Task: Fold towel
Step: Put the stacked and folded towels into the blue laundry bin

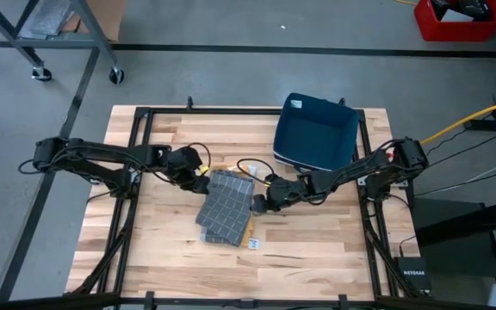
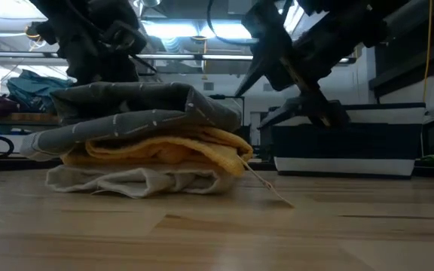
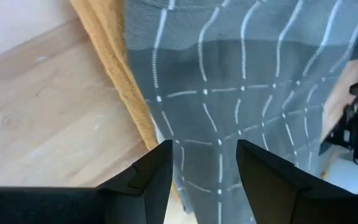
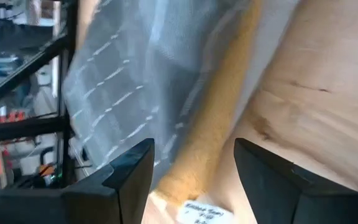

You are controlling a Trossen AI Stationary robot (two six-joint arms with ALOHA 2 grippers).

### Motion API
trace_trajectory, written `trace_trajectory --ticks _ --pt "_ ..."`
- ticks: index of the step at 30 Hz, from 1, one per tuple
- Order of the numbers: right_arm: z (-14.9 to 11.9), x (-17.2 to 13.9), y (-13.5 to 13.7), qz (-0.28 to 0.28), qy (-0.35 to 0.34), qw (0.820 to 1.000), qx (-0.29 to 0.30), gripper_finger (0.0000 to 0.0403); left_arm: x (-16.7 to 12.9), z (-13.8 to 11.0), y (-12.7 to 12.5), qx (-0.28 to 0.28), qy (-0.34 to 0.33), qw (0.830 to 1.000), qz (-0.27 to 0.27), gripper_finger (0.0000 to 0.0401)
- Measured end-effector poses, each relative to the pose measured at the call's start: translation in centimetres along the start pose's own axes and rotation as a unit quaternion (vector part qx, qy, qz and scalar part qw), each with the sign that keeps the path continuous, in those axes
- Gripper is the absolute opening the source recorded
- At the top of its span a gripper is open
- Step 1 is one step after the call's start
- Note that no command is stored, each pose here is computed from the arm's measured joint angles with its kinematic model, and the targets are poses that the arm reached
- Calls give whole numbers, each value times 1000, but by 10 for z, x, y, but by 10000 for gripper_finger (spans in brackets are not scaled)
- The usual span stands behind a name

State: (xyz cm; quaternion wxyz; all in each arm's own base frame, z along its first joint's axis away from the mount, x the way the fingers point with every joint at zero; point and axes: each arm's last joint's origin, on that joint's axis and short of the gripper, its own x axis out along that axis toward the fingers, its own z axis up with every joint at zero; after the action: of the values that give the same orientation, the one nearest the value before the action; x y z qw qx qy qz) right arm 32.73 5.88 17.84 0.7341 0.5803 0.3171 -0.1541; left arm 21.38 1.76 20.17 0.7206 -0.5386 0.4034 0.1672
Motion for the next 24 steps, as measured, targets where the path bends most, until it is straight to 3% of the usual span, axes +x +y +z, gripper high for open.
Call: trace_trajectory --ticks 6,14,24 --pt "0 7 -4 -9 -15 999 29 227 4 -3 0 -14 -32 999 30 168" --pt "2 11 2 26 -33 999 33 227 4 -5 -1 -8 -70 997 45 168" --pt "2 12 -7 -16 -43 998 35 227 19 -16 -3 -13 -72 995 73 168"
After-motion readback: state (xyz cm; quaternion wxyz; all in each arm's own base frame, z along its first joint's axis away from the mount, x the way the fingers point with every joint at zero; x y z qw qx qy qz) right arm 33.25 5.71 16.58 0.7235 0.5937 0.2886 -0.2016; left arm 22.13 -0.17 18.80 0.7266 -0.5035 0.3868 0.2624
